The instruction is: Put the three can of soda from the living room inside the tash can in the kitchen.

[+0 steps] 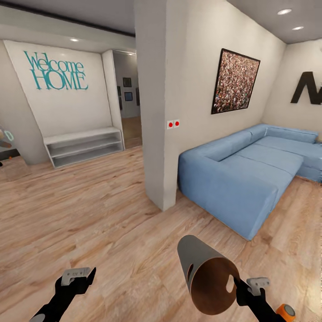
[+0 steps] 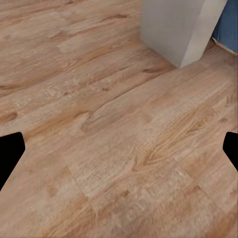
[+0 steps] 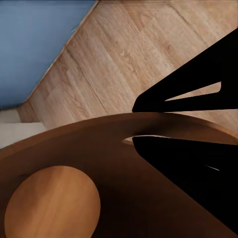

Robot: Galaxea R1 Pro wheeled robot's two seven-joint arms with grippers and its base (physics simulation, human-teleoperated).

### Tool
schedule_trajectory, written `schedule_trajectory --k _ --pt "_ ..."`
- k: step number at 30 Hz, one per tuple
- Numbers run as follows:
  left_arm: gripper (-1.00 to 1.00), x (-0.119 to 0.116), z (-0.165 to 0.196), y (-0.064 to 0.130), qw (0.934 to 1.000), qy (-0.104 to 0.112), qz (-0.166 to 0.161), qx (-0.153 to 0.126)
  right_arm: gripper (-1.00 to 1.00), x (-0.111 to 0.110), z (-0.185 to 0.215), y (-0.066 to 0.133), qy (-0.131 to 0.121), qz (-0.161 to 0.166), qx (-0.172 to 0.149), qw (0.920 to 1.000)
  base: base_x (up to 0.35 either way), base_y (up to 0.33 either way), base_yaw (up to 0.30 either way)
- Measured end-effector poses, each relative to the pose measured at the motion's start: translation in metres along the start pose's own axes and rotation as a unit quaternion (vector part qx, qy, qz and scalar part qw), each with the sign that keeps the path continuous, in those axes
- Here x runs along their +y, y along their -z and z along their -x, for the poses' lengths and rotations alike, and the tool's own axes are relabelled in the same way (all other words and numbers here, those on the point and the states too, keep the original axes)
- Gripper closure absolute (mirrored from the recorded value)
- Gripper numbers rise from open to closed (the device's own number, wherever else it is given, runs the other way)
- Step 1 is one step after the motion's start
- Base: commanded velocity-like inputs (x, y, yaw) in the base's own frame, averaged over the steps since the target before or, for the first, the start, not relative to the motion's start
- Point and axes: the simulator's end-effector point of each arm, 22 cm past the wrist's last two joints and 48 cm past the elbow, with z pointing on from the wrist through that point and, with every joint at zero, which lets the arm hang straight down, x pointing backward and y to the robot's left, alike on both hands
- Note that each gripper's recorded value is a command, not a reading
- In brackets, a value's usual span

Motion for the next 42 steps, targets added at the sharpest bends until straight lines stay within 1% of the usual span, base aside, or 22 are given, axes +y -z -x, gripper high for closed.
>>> schedule_trajectory --k 22,32,42 --pt "-1.0 0.0 0.001 0.0 1.0 0.0 0.0 -0.002 1.0 0.0 0.0 0.0 -0.001 0.001 0.0 1.0 0.224 0.167 -0.248" --pt "-1.0 0.0 0.0 0.0 1.0 0.0 0.0 -0.002 1.0 0.009 -0.003 -0.001 -0.001 0.004 0.003 1.0 0.209 0.14 -0.098" --pt "-1.0 0.0 0.0 0.0 1.0 0.0 0.0 -0.001 1.0 0.009 -0.003 -0.001 -0.005 0.004 0.003 1.0 0.183 0.084 -0.225"
